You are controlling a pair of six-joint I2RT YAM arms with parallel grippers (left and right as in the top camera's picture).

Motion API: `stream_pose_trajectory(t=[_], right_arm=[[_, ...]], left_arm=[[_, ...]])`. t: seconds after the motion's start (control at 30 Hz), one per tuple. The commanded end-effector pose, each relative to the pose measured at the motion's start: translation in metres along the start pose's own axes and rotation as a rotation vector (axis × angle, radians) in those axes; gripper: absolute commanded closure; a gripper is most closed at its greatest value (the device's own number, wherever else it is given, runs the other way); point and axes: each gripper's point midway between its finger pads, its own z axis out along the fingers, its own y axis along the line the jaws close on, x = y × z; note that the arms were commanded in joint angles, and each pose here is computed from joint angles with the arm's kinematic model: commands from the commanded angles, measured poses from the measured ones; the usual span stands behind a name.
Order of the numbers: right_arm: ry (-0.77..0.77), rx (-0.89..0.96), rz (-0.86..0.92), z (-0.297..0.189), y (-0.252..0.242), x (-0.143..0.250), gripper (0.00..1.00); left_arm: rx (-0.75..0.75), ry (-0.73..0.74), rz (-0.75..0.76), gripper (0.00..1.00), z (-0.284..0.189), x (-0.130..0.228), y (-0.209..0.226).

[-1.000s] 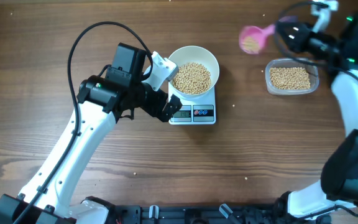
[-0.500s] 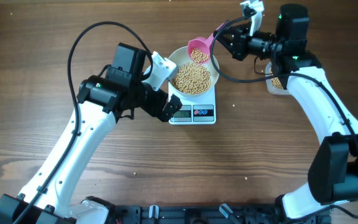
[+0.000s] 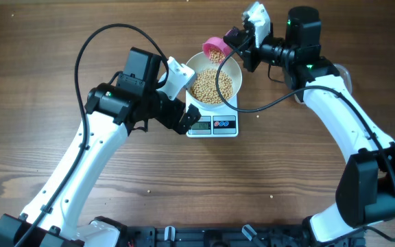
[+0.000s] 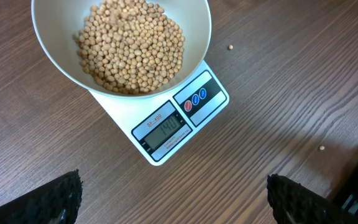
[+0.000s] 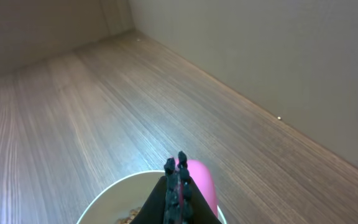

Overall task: Scoop item into bowl and weigh 150g on scale
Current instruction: 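Tilt the scoop with the right gripper to trickle soybeans into bowl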

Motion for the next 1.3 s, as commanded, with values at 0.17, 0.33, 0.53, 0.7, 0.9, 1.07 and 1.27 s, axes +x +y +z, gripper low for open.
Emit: stream_pose_trajectory(t=[0.17, 0.33, 0.53, 0.7, 0.9, 1.07, 1.27], right_arm=[[-0.002, 0.015, -0.021, 0.001, -0.004, -0.002, 0.96], [0.000, 0.015, -0.020, 0.001, -0.004, -0.002, 0.96], [-0.001, 0.015, -0.019, 0.001, -0.004, -0.002, 0.96], [0.000, 0.014, 0.004, 0.001, -0.004, -0.002, 0.96], [-0.002, 0.006, 0.114, 0.000, -0.003, -0.001, 0.96], [-0.013, -0.097, 0.035, -0.001, 0.015, -0.002, 0.96], [0.009, -0.008, 0.081, 0.000, -0.001, 0.002, 0.96]], left_arm=[[0.012, -0.018, 0.022, 0.00, -0.003, -0.005, -0.003], [0.012, -0.018, 0.022, 0.00, -0.003, -0.005, -0.003], [0.012, -0.018, 0.022, 0.00, -0.003, -0.005, -0.003], [0.012, -0.018, 0.022, 0.00, -0.003, -0.005, -0.003], [0.012, -0.018, 0.022, 0.00, -0.003, -0.005, -0.003], [0.012, -0.018, 0.022, 0.00, -0.003, -0.005, -0.003], [0.012, -0.018, 0.022, 0.00, -0.003, -0.005, -0.003]])
